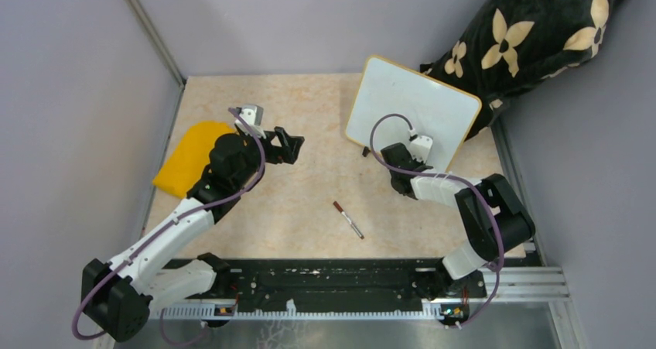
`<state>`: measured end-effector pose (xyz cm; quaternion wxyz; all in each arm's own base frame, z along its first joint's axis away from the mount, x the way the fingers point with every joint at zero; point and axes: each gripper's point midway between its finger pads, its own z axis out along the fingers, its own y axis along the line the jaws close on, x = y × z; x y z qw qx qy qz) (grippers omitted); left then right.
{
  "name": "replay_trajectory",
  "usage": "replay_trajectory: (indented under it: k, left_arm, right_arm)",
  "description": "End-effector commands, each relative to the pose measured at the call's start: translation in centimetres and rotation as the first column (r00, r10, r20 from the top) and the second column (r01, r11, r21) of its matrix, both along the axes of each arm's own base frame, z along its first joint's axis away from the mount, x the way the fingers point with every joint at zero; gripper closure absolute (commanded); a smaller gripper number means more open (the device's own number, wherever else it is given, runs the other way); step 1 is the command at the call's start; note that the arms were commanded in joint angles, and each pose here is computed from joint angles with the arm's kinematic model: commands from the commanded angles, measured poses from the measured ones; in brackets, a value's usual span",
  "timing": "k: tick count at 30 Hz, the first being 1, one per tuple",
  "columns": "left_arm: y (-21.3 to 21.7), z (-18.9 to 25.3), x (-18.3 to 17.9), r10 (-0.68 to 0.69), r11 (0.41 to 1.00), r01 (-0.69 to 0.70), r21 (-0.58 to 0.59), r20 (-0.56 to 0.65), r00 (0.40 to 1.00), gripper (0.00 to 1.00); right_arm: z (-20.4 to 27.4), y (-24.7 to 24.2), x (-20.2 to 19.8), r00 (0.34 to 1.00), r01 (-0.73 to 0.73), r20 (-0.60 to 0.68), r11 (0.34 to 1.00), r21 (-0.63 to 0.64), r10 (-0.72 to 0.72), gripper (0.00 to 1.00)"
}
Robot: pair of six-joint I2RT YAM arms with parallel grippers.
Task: Write a sentence on the whiteboard
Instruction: Move the whiteboard to the center of the board.
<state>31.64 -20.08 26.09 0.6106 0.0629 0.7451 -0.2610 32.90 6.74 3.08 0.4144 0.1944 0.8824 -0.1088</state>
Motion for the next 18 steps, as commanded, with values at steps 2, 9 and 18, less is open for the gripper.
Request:
replay_trajectory:
  k: [2, 9, 18]
  left_arm:
    - [-0.6, 0.0, -0.1, -0.023, 1.0, 0.023, -0.014, -0.008, 1.0, 0.01]
    - [-0.7, -0.2, -0.1, -0.025, 1.0, 0.025, -0.013, -0.014, 1.0, 0.01]
    - [-0.8, -0.3, -0.1, -0.029, 0.999, 0.028, -0.015, -0.02, 0.999, 0.01]
  right_arm:
    - [0.7, 1.3, 0.7, 0.996, -0.087, 0.006, 0.996, -0.031, 0.088, 1.0]
    - [1.0, 5.3, -0.4, 0.965, -0.261, 0.002, 0.962, -0.075, 0.262, 1.0]
    - [1.7, 7.8, -0.8, 0.921, -0.385, 0.045, 0.922, -0.035, 0.387, 1.0]
